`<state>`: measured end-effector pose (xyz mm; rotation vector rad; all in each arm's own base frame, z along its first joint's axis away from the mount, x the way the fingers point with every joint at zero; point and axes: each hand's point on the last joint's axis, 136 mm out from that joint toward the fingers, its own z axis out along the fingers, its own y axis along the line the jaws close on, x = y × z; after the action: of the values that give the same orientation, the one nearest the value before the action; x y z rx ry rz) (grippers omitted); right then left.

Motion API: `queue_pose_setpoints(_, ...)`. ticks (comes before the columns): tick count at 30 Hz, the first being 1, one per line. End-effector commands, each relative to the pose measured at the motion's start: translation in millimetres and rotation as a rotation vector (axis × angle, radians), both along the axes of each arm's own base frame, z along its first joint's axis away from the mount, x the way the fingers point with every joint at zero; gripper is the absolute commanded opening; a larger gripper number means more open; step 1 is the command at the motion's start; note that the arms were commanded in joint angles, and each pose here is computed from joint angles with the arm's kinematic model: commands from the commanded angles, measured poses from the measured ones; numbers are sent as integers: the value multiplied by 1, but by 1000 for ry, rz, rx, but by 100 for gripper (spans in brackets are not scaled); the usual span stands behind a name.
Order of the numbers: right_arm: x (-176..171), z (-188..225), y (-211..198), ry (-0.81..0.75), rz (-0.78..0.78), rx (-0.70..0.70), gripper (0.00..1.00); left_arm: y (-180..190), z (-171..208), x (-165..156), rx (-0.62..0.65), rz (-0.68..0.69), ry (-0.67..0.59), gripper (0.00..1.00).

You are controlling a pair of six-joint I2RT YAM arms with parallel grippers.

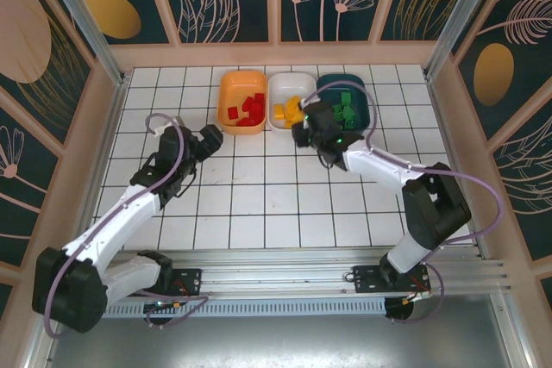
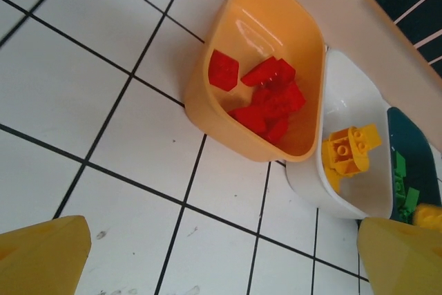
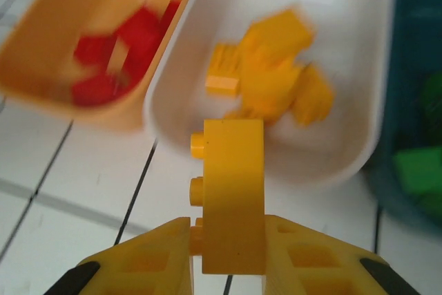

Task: Sort the legos into containers by color

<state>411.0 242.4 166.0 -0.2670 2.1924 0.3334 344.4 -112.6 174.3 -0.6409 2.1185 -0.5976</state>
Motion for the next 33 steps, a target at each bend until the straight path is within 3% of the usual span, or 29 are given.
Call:
queue_pose_setpoints(1,39,-1,-11,25,-67,60,27,-21,-7,18,-72,-49,21,98)
queue_pose_setpoints(7,81,-23,-14,99,-109,5,28,-18,-62,27,-41,19,189,99)
queue_pose_setpoints(13,91,-44,-8,166,-92,2,33,3,-77,25,-21,170,228,99)
queue_pose_setpoints(20,88,-46,-17,175,-115,-43,57,35,-83,13,48,318,233,99)
queue_pose_setpoints(26,70,1,-17,71,-130,-9,68,94,-81,-19,5,494,241,98)
queue_pose_setpoints(33,10,20,1,-19,-91,37,72,158,-76,-63,-148,679,237,99)
